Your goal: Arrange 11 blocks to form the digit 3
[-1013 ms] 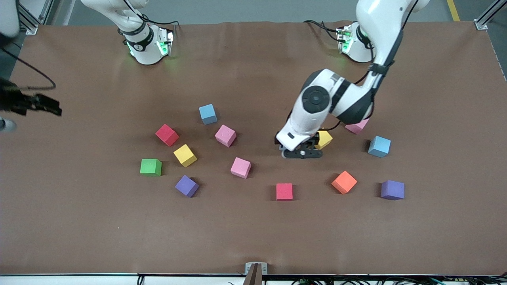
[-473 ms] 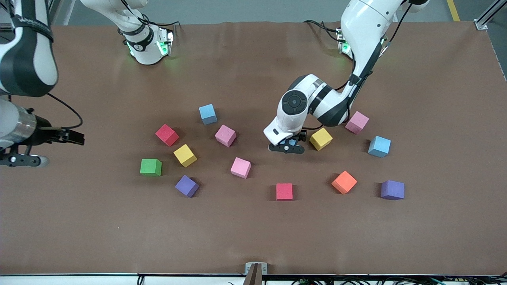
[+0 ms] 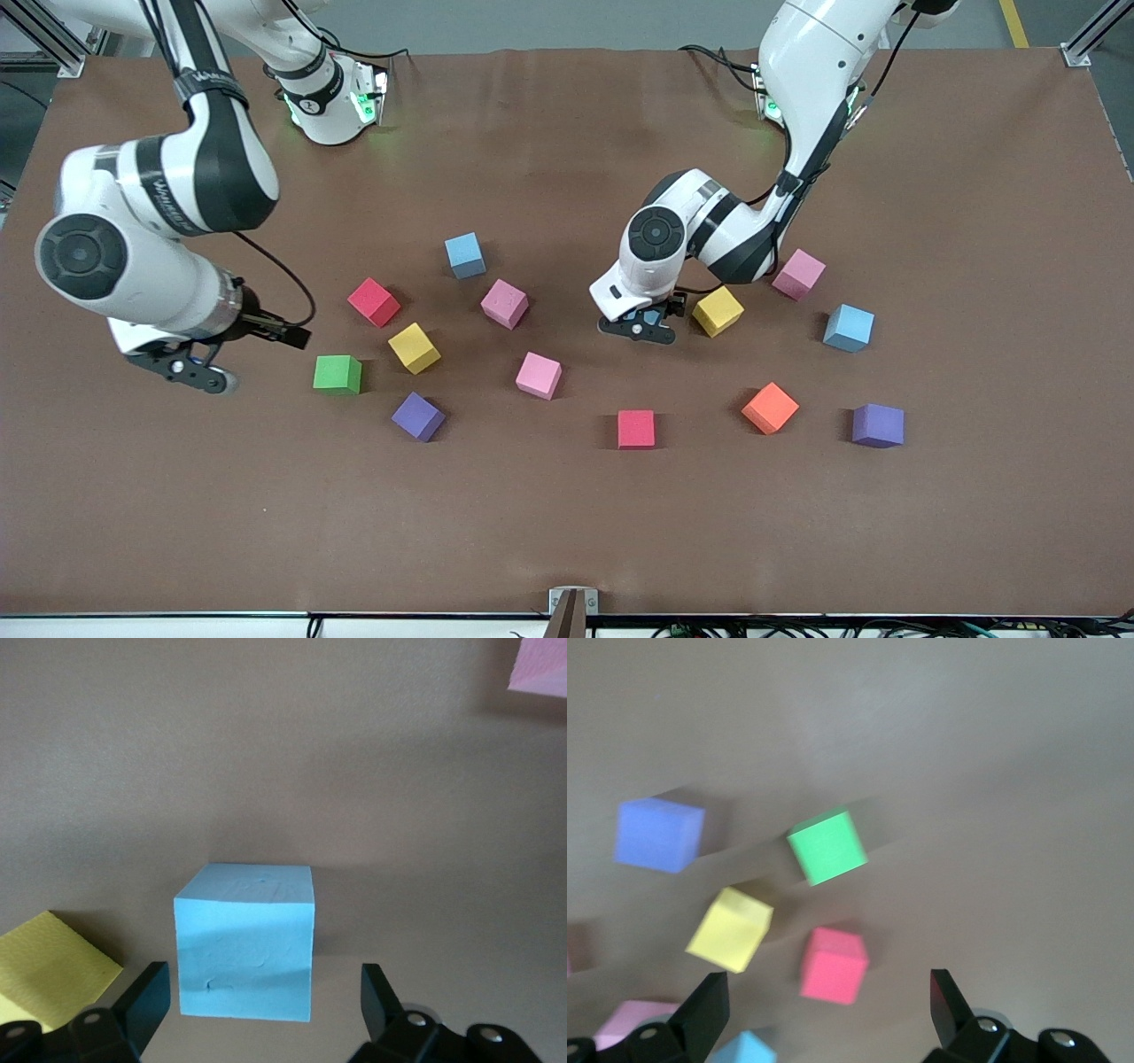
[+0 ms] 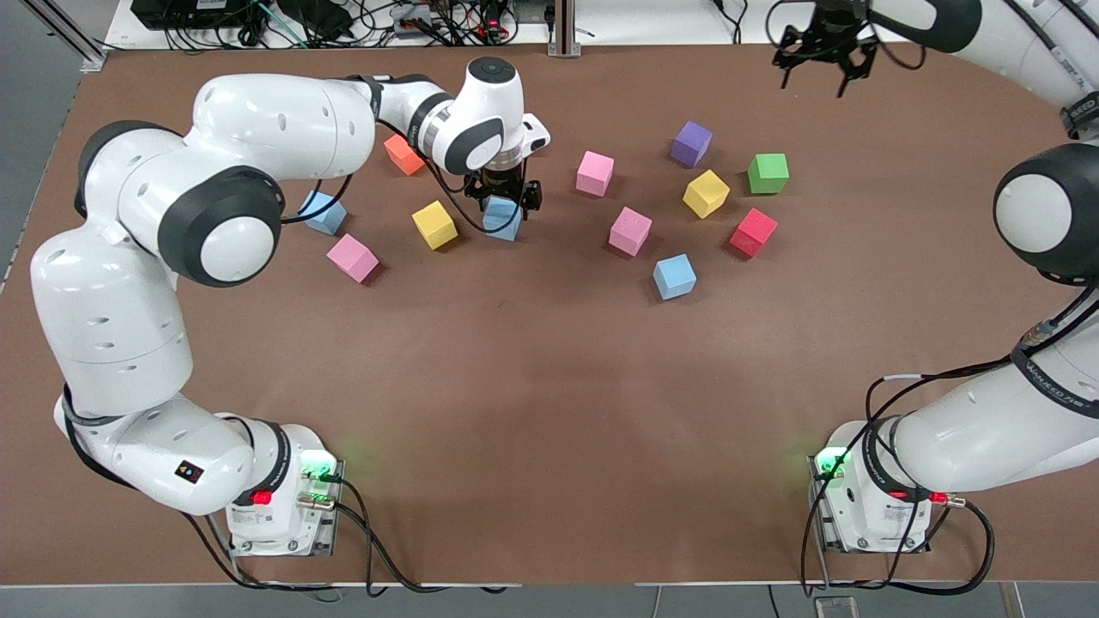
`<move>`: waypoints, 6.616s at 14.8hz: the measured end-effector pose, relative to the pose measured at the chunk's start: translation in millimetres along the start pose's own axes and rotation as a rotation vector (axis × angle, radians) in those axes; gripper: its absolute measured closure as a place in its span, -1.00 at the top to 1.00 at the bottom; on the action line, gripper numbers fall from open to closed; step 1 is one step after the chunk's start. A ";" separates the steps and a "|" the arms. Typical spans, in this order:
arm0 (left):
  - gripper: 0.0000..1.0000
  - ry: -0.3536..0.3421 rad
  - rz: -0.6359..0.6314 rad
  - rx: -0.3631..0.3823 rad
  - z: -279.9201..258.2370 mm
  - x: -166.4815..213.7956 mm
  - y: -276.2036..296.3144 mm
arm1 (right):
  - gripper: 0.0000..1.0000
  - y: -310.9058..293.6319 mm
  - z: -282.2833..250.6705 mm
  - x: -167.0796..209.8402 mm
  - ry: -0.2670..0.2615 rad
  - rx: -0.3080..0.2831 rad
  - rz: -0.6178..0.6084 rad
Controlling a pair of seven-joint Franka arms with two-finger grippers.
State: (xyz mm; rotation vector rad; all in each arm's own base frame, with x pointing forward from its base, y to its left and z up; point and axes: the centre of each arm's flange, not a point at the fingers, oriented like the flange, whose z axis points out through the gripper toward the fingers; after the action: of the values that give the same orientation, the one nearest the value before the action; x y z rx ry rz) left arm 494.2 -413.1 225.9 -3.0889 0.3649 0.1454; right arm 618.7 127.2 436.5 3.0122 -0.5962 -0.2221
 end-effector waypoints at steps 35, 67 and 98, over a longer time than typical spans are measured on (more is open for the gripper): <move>0.23 -0.017 -0.164 -0.120 42.3 -157.0 126.1 | 0.98 -204.4 235.5 -201.8 0.113 0.156 0.134; 1.00 0.071 -0.208 -0.054 23.9 -132.3 128.3 | 0.07 -158.7 141.5 -227.1 0.025 0.090 0.817; 1.00 -0.003 -0.948 -0.007 9.5 11.5 -199.2 | 0.07 -206.8 243.4 -369.2 0.027 0.145 1.154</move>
State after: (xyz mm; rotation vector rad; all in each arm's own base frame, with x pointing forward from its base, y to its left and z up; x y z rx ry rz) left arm 551.0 -221.8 218.6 -2.8850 -1.0747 0.1138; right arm 321.1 451.3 225.2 2.2437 -2.1946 -0.0549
